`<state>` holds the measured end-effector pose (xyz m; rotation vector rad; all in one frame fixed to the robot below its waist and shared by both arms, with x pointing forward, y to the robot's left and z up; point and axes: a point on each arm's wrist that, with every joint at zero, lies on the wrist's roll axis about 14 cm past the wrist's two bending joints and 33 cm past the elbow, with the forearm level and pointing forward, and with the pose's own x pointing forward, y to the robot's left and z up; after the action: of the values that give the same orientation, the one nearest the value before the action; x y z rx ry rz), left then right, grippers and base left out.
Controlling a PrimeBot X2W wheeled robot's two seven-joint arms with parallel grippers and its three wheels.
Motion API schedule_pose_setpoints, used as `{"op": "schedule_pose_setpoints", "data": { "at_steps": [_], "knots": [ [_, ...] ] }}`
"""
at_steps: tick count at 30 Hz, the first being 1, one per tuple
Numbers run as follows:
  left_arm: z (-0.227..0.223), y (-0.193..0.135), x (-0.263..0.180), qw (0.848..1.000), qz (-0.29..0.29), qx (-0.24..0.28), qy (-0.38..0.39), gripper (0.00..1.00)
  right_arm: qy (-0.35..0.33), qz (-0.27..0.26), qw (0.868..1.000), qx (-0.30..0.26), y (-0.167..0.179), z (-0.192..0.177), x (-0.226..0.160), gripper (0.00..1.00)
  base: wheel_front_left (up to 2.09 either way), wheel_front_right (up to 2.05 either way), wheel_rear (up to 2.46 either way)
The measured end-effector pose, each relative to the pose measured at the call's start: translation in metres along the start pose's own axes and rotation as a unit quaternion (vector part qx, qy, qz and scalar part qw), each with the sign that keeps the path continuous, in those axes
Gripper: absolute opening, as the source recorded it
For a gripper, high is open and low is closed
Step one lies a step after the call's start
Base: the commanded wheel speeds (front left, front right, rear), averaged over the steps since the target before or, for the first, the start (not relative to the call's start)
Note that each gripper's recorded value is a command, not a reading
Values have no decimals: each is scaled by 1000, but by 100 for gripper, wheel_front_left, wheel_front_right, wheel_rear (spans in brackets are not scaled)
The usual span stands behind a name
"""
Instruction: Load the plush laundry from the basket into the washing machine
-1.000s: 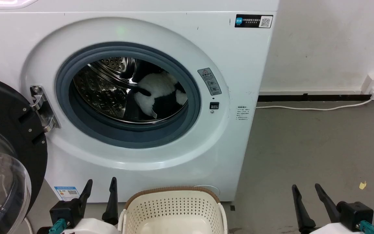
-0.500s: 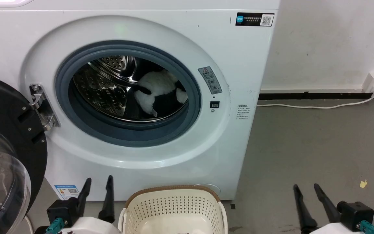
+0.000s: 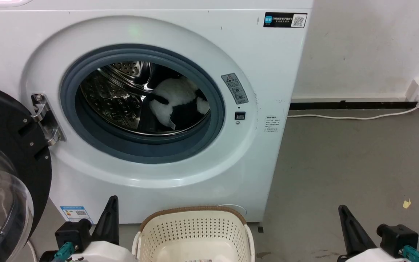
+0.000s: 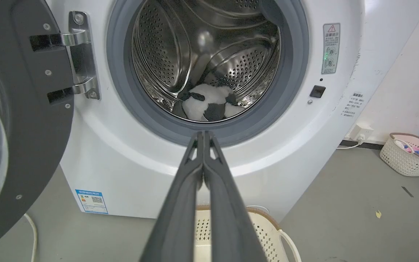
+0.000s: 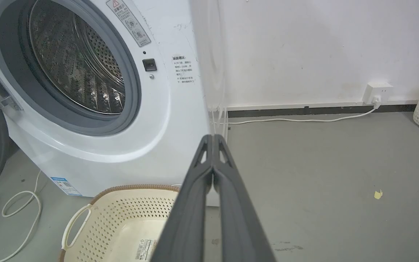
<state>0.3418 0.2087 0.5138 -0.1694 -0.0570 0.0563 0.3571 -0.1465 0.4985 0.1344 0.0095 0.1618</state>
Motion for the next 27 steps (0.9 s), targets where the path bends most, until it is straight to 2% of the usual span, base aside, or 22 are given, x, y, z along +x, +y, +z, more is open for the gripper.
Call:
{"op": "schedule_pose_setpoints", "data": {
  "at_steps": [27],
  "knots": [
    [6, -15, 11, 1000, -19, 24, -1, 0, 8, -4, 1000, -21, -4, 3, 1, 0, 0, 0, 0]
  ]
}}
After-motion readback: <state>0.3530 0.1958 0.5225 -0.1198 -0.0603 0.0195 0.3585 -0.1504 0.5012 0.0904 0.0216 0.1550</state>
